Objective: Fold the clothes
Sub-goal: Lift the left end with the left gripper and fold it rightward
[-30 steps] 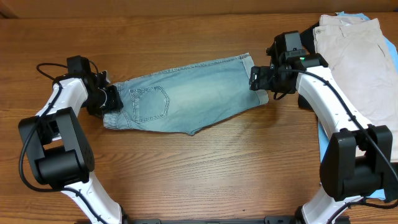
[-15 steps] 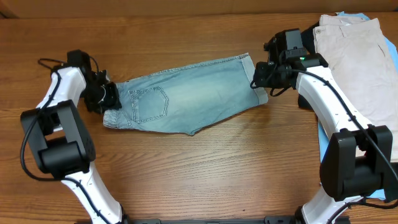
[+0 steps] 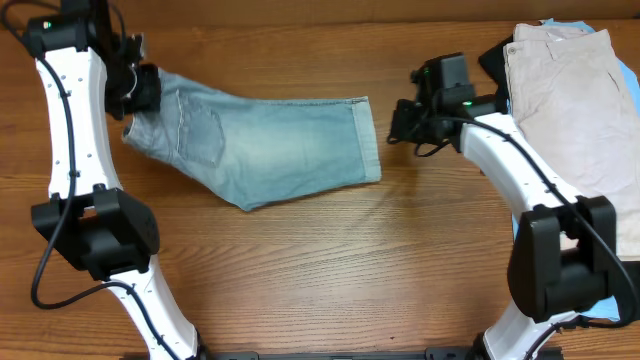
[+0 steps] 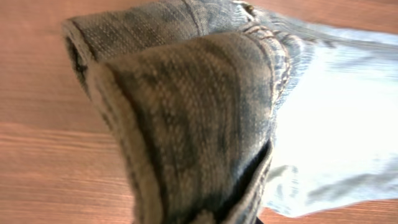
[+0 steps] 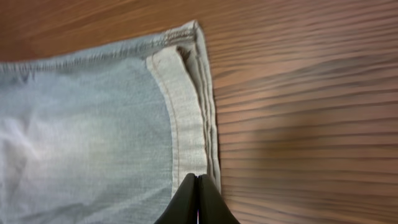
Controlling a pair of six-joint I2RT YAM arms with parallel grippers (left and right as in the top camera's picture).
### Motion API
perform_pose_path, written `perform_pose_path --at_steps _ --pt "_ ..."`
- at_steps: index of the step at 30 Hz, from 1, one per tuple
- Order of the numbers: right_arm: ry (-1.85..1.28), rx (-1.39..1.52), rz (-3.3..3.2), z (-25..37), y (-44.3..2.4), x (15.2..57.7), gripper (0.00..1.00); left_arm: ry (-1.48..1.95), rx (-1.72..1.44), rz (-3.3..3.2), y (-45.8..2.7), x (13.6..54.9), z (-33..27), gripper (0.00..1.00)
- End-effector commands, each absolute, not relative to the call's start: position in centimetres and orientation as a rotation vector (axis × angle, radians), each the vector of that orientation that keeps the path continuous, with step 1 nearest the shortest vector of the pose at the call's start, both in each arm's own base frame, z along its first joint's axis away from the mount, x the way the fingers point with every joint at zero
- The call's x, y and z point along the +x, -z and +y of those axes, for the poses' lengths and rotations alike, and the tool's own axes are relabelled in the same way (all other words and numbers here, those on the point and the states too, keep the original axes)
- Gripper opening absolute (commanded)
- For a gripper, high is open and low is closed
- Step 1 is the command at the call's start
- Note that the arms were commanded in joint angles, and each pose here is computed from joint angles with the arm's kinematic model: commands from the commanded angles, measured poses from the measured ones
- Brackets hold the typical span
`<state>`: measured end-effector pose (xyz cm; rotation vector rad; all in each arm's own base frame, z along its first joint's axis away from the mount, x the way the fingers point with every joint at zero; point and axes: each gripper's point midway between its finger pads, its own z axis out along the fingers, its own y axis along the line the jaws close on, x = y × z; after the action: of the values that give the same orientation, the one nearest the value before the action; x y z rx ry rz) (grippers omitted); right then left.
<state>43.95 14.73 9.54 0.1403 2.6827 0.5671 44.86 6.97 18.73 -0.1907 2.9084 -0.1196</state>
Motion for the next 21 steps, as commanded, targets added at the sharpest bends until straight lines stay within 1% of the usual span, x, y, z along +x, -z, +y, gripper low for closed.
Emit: perform_pose_path --at_steps 1,5,10,16,21 --pt "-0.615 0.178 2.724 17.1 -7.9 43.2 0.04 0.104 -0.054 2.829 -21.7 46.0 4.2 0.04" --pt "-0.663 0.184 2.712 18.5 -8.1 43.3 0.04 0.119 0.071 2.827 -21.4 46.7 0.0 0.04" --pt "-0.759 0.192 2.669 18.5 -10.4 43.9 0.04 0.083 0.117 2.825 -19.5 48.3 -5.1 0.04" --pt "-0.783 0.264 2.592 15.2 -14.8 44.8 0.04 0.108 0.208 2.848 -15.9 49.2 -11.4 0.04" --pt "-0.765 0.318 2.512 12.1 -18.6 44.8 0.04 0.134 0.285 2.858 -12.9 49.4 -16.3 0.07"
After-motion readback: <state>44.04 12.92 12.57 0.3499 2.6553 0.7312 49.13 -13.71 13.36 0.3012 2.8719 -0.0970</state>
